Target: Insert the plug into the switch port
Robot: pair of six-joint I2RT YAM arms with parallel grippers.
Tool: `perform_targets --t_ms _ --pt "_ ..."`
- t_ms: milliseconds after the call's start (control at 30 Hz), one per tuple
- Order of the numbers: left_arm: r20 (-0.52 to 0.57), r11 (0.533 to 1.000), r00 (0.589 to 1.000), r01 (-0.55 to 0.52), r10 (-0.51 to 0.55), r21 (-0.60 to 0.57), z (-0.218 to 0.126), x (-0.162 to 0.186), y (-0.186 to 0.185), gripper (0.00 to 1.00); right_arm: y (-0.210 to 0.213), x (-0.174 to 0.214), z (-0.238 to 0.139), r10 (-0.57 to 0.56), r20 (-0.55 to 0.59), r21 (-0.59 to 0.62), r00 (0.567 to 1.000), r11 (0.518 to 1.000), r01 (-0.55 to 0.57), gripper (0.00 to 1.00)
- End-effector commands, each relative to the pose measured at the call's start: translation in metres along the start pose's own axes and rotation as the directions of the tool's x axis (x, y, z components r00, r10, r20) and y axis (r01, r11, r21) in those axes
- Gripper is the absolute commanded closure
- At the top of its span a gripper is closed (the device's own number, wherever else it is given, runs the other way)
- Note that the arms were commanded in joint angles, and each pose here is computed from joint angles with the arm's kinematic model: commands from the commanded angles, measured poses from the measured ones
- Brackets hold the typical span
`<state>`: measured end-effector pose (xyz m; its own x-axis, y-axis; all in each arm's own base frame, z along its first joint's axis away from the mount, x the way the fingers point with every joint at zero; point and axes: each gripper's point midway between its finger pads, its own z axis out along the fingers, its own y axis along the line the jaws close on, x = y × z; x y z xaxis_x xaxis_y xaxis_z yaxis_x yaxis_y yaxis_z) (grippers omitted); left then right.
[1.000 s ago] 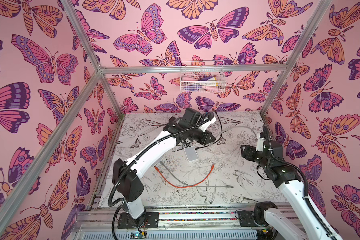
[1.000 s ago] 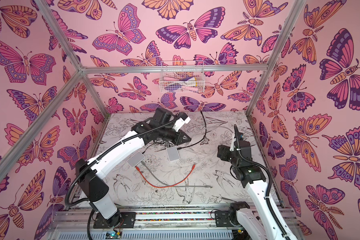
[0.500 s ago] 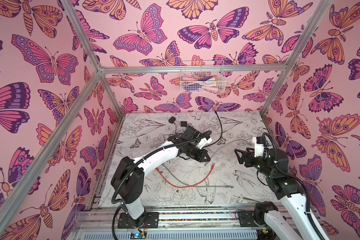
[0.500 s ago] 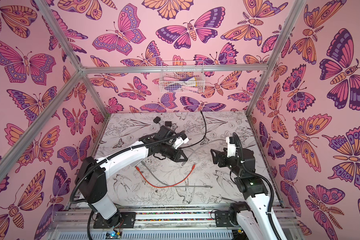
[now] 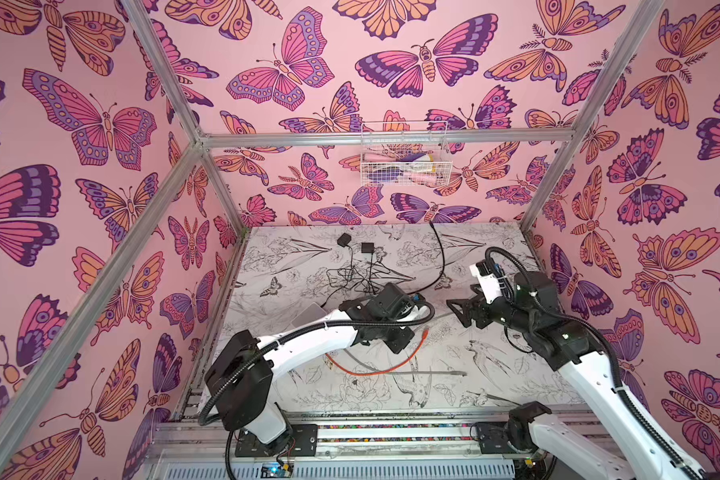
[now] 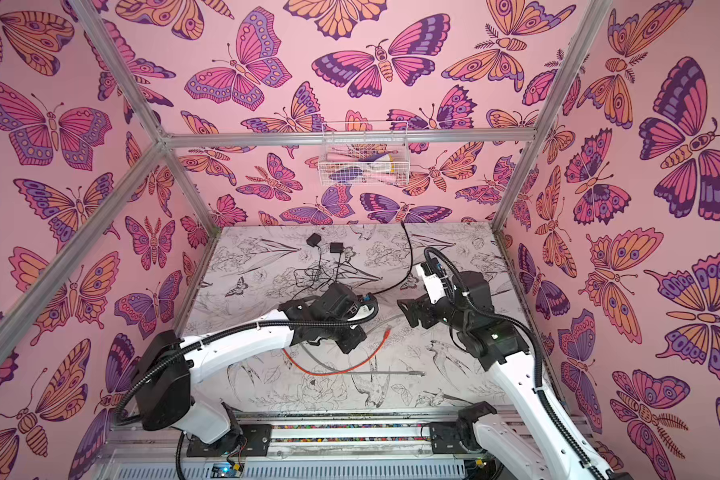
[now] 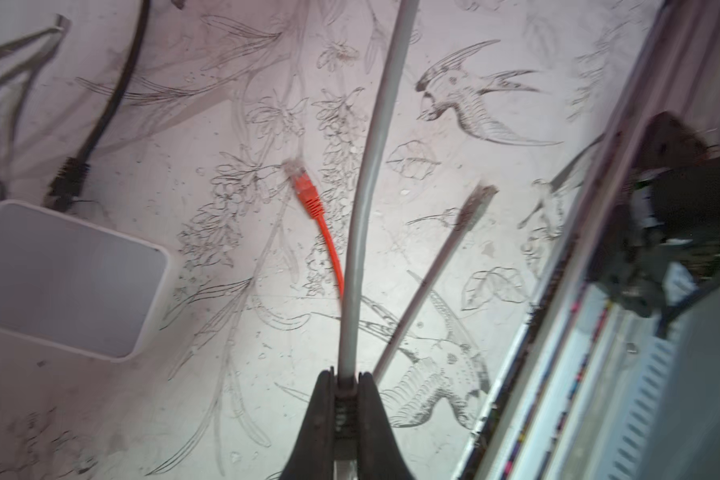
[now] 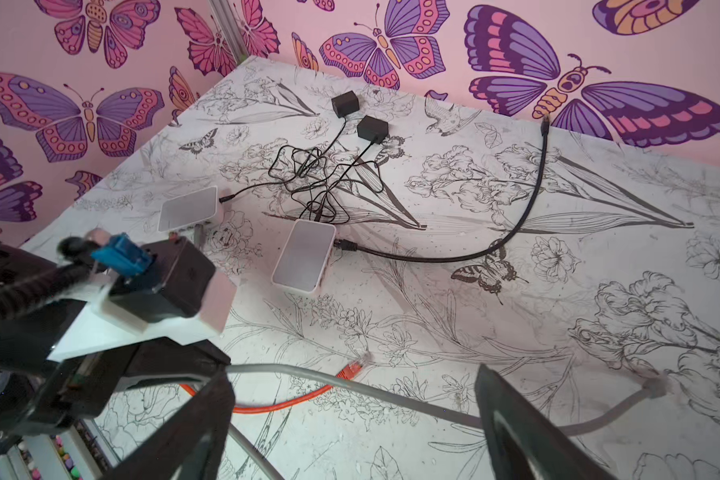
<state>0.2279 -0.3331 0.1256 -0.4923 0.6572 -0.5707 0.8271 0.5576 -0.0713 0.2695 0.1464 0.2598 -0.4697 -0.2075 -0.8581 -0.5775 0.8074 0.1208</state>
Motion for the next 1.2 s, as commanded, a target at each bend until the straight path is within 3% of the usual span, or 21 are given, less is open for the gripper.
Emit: perform_targets --t_ms 0,67,233,367,600,733,1000,1133,1167 --pt "0.019 0.942 0.986 -0.152 0.165 -0.299 -0.011 0.003 0.038 1.00 0.015 0.020 0.006 -0.086 -0.111 -0.083 0.990 0.994 0.077 0.12" --pt "0.048 0.911 0.972 -0.197 0.230 -0.363 -0.016 0.003 0.042 1.00 0.023 0.028 0.011 -0.119 -0.132 -0.116 0.984 0.988 0.104 0.12" --pt "0.194 0.883 0.909 -0.279 0.370 -0.379 -0.032 0.000 0.032 1.00 0.053 0.037 0.018 -0.190 -0.136 -0.252 0.972 0.956 0.151 0.11" --pt "0.349 0.871 0.821 -0.320 0.451 -0.373 -0.054 -0.006 0.017 1.00 0.065 0.046 0.030 -0.194 -0.174 -0.337 0.965 0.933 0.127 0.12" --pt "0.408 0.840 0.739 -0.416 0.536 -0.349 -0.063 0.005 -0.001 1.00 0.097 0.051 0.048 -0.350 -0.197 -0.432 0.916 0.869 0.240 0.12" --pt "0.421 0.828 0.717 -0.433 0.555 -0.355 -0.068 0.007 -0.004 1.00 0.102 0.049 0.053 -0.380 -0.217 -0.474 0.899 0.846 0.243 0.13" --pt "0.425 0.827 0.712 -0.437 0.558 -0.354 -0.069 0.006 -0.005 1.00 0.118 0.062 0.061 -0.389 -0.276 -0.558 0.879 0.810 0.183 0.20" --pt "0.412 0.823 0.717 -0.431 0.562 -0.371 -0.069 0.004 -0.002 1.00 0.128 0.068 0.060 -0.390 -0.297 -0.598 0.871 0.788 0.149 0.28" --pt "0.407 0.821 0.719 -0.432 0.564 -0.373 -0.068 0.005 -0.002 1.00 0.132 0.069 0.060 -0.394 -0.298 -0.607 0.869 0.781 0.146 0.35"
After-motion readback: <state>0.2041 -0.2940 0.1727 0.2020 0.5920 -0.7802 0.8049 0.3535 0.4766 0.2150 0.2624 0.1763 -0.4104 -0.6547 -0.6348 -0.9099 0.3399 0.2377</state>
